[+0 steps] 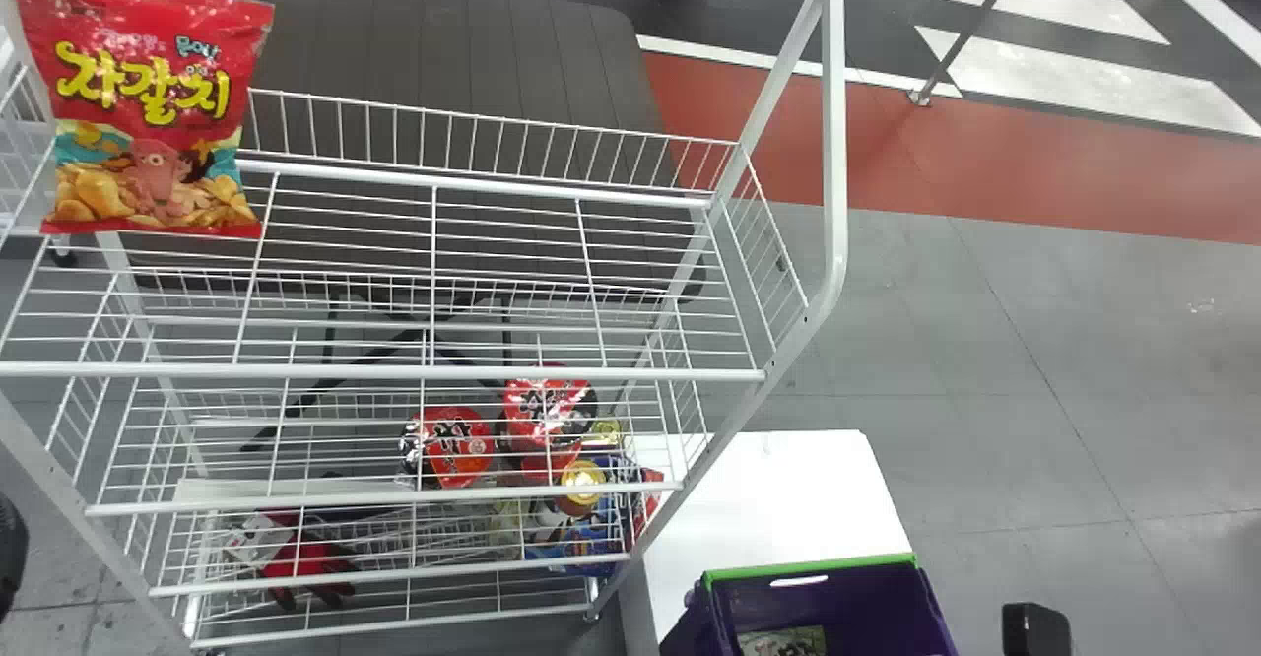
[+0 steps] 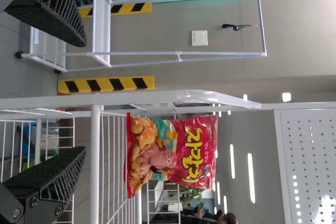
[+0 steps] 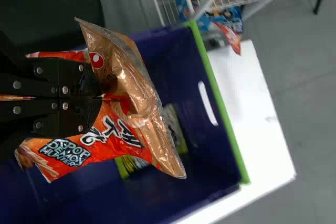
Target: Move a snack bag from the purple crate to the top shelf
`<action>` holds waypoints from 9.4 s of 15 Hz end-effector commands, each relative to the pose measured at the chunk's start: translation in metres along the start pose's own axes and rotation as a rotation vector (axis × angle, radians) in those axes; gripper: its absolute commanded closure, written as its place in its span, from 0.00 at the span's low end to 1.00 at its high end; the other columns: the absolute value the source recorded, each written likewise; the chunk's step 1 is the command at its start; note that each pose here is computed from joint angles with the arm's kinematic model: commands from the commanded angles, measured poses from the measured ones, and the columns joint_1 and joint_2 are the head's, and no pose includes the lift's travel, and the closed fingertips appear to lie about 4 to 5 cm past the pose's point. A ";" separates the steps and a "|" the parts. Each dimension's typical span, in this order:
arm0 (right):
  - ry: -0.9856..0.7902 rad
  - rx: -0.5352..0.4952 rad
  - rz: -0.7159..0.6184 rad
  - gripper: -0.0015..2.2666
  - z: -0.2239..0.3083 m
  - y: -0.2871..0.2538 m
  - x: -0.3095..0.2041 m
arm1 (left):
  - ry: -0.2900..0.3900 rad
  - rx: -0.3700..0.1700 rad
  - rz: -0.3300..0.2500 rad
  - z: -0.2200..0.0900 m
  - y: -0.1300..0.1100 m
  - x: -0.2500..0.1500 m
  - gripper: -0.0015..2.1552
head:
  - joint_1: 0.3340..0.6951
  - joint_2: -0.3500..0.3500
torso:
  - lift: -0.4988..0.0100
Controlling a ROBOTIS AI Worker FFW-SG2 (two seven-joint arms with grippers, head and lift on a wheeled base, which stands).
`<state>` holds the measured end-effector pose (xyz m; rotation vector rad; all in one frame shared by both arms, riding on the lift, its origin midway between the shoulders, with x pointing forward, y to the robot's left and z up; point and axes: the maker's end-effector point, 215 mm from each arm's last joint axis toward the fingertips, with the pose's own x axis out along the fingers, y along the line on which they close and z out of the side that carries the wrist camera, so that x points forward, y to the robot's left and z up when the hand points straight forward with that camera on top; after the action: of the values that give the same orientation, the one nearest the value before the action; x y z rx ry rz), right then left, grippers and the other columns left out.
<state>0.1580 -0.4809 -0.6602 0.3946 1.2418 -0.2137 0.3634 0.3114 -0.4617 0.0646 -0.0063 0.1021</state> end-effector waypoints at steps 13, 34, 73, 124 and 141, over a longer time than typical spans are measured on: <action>-0.149 -0.129 0.318 0.99 0.072 0.254 -0.133 | -0.004 0.012 0.010 0.003 0.009 0.002 0.05 | 1.00 0.51 | 0.98; -0.500 -0.421 0.516 0.99 0.223 0.477 -0.240 | 0.009 0.026 0.009 0.003 0.014 -0.006 0.06 | 1.00 0.81 | 0.98; -0.835 0.067 0.880 0.99 0.324 0.610 -0.202 | -0.007 0.023 0.020 0.003 0.022 -0.011 0.06 | 1.00 0.92 | 0.98; -0.595 -0.018 0.512 0.99 0.313 0.689 -0.119 | -0.079 0.052 -0.075 0.014 0.027 -0.014 0.05 | 1.00 1.00 | 0.98; -0.469 -0.159 0.548 0.08 0.285 0.694 -0.105 | -0.090 0.053 -0.078 0.017 0.026 -0.016 0.05 | 1.00 1.00 | 0.98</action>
<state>0.6325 0.0304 -0.3604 0.5056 0.6397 0.2446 0.3452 0.3339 -0.4432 0.1216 -0.0907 0.0214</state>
